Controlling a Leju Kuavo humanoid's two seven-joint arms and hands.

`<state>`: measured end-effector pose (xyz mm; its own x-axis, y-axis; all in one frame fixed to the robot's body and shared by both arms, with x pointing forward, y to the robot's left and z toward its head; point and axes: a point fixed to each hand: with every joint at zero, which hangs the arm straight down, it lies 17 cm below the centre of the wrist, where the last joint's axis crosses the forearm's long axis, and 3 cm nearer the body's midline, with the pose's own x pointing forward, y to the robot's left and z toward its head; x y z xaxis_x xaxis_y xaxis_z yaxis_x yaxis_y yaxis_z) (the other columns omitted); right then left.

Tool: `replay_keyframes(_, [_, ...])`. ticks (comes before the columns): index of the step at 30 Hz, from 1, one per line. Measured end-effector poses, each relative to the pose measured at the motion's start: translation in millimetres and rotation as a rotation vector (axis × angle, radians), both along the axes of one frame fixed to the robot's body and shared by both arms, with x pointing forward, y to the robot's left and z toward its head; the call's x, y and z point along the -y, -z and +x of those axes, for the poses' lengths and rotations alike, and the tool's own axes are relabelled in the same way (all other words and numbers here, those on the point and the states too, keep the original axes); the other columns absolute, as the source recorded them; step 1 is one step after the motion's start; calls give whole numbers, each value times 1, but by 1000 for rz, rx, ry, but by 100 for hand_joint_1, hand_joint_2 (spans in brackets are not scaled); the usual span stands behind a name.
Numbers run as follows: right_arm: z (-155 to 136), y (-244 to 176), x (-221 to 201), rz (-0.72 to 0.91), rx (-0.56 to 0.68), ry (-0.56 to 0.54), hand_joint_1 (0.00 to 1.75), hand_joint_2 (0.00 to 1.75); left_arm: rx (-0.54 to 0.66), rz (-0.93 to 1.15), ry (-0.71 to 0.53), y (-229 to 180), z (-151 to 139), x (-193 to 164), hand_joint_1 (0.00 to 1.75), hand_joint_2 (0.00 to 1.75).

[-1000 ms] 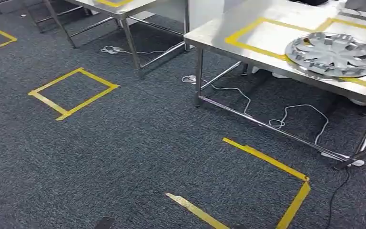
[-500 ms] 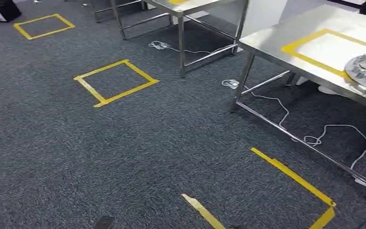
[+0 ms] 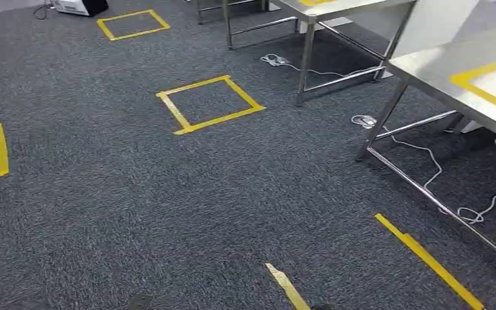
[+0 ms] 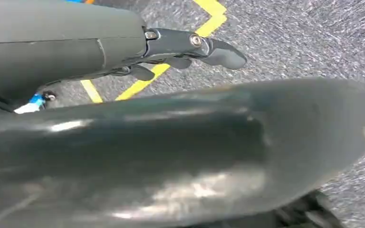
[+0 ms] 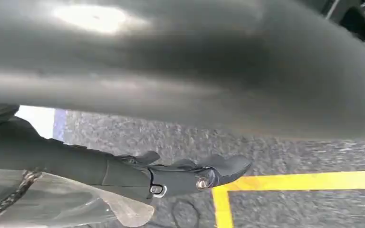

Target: Take the parts from the cabinet and place them on the table.

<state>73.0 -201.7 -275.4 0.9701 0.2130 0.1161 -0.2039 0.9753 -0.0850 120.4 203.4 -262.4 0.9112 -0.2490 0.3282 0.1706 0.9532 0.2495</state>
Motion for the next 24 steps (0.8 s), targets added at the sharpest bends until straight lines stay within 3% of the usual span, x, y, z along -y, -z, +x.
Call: replay_keyframes(24, [-18,0,-9,4,-56,-84,0,0,-7,3,-7,2,-4,-10,0,0])
